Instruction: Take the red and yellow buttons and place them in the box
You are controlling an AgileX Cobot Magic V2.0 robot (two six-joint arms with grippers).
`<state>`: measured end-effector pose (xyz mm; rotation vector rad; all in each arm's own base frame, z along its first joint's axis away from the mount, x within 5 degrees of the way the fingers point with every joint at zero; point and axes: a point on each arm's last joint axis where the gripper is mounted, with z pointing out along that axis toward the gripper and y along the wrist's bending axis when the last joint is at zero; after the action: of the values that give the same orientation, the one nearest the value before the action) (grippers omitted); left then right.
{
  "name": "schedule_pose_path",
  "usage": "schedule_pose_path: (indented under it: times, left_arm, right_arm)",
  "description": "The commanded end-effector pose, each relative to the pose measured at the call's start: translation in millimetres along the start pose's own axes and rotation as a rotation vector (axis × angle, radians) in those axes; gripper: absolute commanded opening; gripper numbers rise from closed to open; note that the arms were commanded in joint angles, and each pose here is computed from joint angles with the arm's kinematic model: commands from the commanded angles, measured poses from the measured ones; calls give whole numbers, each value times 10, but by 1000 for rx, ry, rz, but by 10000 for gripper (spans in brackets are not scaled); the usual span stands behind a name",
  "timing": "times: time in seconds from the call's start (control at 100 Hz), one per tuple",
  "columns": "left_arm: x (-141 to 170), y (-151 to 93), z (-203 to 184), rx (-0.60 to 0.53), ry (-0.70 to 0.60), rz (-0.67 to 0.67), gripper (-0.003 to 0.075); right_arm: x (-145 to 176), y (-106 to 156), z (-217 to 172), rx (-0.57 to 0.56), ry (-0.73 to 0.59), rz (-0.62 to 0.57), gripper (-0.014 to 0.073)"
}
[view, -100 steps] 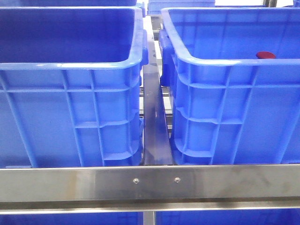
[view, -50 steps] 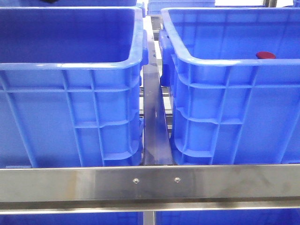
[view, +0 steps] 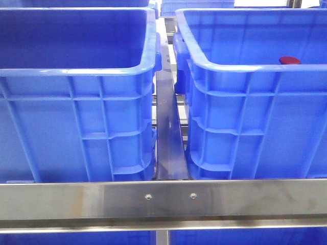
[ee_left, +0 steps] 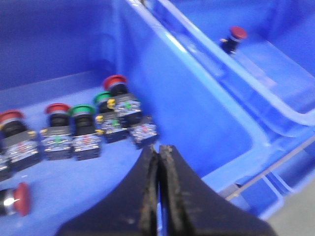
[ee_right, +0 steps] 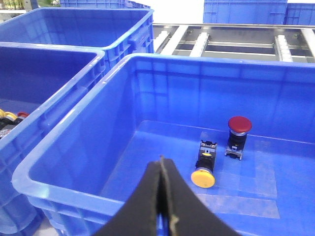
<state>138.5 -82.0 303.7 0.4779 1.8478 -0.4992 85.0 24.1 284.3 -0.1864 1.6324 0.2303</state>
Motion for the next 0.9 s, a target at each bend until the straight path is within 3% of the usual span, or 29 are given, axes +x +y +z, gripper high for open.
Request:
schedule_pose_path:
  times: [0.0, 0.72, 0.89]
  left_arm:
    - [-91, 54, -76, -72, -116, -33, -20]
    - [92, 148, -401, -208, -311, -21, -20]
    - [123, 196, -462, -271, -391, 34, -20]
  right_arm:
    - [-102, -8, -6, 12, -36, 13, -62]
    - [-102, -8, -6, 12, -36, 13, -62]
    - [-102, -8, -6, 12, -36, 13, -62]
